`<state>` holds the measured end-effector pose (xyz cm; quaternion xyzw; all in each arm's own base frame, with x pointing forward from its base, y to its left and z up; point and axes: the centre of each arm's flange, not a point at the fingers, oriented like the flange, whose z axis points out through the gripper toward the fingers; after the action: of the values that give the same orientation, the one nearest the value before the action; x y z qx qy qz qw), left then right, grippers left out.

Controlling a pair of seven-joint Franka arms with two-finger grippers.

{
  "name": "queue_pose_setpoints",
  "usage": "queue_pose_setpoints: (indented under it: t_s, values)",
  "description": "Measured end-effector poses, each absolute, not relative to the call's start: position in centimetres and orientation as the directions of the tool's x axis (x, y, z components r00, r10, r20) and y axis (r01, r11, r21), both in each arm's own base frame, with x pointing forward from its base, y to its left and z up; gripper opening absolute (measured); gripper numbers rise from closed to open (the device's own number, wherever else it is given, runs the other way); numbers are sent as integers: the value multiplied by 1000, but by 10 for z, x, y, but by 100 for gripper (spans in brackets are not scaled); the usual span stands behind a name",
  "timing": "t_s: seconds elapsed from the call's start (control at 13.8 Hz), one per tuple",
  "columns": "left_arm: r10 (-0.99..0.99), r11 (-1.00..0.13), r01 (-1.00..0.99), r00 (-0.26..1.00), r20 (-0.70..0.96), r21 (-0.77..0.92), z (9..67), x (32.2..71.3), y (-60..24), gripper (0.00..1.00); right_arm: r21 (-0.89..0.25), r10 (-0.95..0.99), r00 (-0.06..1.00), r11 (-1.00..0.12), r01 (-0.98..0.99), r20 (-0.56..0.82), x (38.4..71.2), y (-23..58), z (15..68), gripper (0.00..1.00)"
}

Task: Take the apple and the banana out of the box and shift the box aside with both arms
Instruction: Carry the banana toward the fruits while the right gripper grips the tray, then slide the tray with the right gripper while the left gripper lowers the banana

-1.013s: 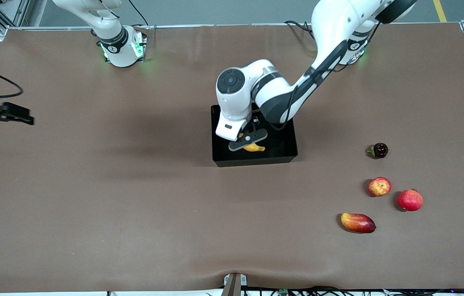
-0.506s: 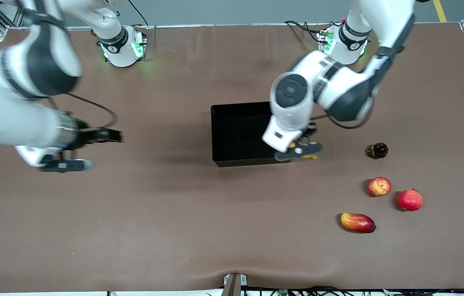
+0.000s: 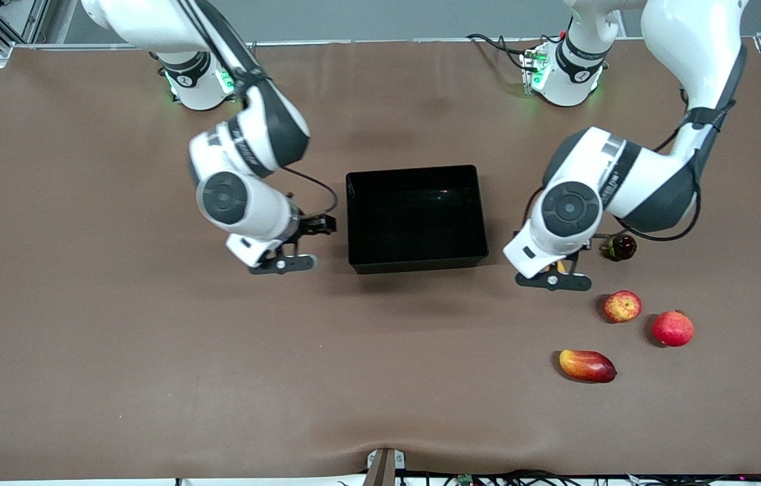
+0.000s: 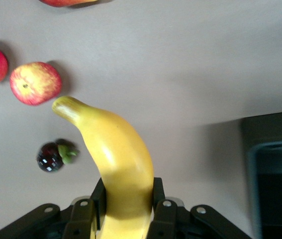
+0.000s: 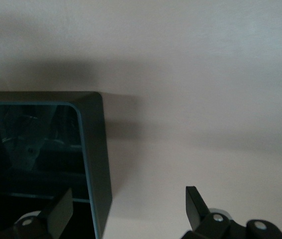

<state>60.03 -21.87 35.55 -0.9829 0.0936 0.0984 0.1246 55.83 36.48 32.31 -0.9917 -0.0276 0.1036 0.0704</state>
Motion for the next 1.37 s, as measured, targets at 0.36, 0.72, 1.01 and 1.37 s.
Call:
queue_pose_setpoints:
  t_s: [0.36, 0.72, 1.01, 1.37]
  values:
    - [-339, -923, -366, 919, -199, -121, 307, 619, -133, 39, -151, 78, 980, -987, 51, -183, 523, 416, 269, 97]
    - [-390, -914, -400, 912, -127, -69, 271, 615, -106, 39, -144, 91, 980, -987, 66, -179, 511, 423, 258, 52]
    - [-373, -927, -374, 927, -43, -18, 233, 608, -88, 39, -141, 85, 981, -988, 60, -177, 512, 421, 255, 10]
    - [-351, -936, -351, 936, -13, 37, 197, 603, -59, 39, -124, 38, 979, -992, 13, -201, 526, 402, 263, 6]
